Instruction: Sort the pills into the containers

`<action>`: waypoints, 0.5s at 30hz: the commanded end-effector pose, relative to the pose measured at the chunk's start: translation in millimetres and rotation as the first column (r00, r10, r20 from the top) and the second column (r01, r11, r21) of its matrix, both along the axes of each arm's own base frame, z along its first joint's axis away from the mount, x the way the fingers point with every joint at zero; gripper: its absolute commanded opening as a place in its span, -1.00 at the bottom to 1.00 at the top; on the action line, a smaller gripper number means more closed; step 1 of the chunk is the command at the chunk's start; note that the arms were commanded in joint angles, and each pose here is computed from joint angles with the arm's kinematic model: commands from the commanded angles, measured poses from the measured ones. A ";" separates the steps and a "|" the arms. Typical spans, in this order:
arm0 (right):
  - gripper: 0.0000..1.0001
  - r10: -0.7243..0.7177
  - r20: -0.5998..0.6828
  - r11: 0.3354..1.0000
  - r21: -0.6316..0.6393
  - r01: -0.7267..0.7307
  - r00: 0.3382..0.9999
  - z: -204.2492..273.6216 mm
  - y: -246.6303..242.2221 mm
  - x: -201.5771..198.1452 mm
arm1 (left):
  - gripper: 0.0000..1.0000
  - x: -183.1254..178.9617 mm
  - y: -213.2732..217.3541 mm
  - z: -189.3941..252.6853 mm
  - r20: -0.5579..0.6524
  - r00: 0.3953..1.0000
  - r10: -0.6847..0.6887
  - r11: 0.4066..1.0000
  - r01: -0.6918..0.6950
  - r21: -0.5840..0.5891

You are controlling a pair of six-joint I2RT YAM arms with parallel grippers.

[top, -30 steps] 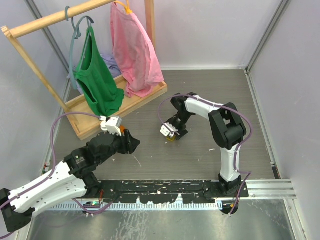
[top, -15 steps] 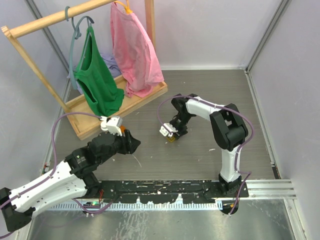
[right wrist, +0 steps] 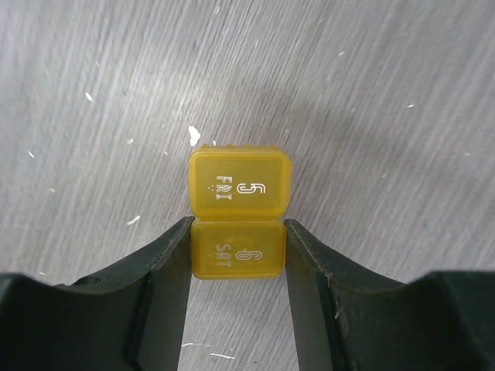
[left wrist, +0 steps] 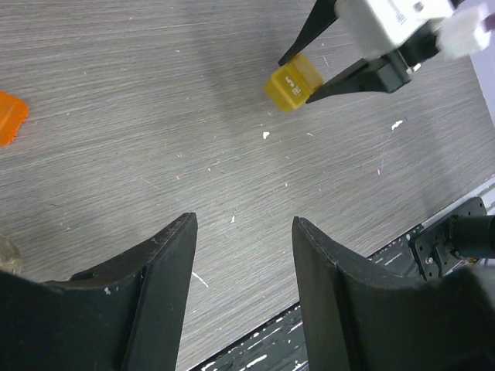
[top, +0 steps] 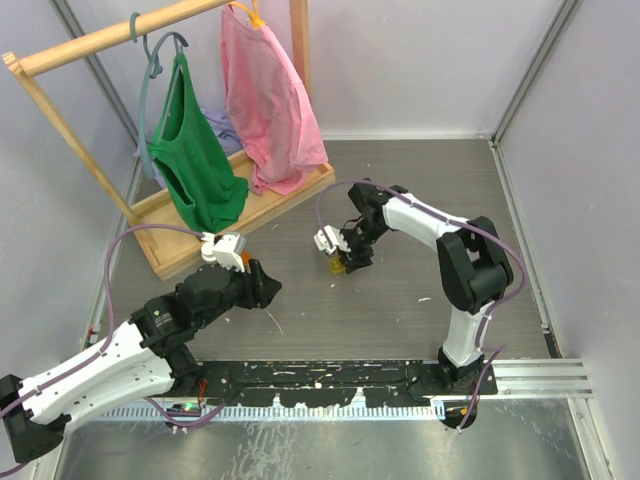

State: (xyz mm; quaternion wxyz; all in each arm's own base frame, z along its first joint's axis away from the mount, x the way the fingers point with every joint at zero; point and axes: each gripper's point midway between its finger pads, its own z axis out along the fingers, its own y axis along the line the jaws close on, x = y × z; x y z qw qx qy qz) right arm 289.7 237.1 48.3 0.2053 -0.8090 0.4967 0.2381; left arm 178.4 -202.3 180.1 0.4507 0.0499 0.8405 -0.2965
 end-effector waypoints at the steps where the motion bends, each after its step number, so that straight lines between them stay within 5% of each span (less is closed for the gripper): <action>1: -0.54 -0.123 -0.100 0.974 0.179 0.139 0.987 58.8 18.6 -7.2 | 0.08 1.2 -5.3 17.5 0.029 1.000 -0.005 0.998 0.006 -0.061; 10: -0.60 -0.078 -0.421 0.863 0.425 0.272 0.904 153.2 27.7 -41.7 | 0.08 -0.7 -9.5 36.0 0.056 0.998 -0.021 0.993 0.027 -0.114; 15: -0.61 -0.038 -0.444 0.825 0.491 0.279 0.895 192.7 27.3 -59.0 | 0.08 -1.4 -11.5 46.1 0.074 0.997 -0.029 0.989 0.039 -0.141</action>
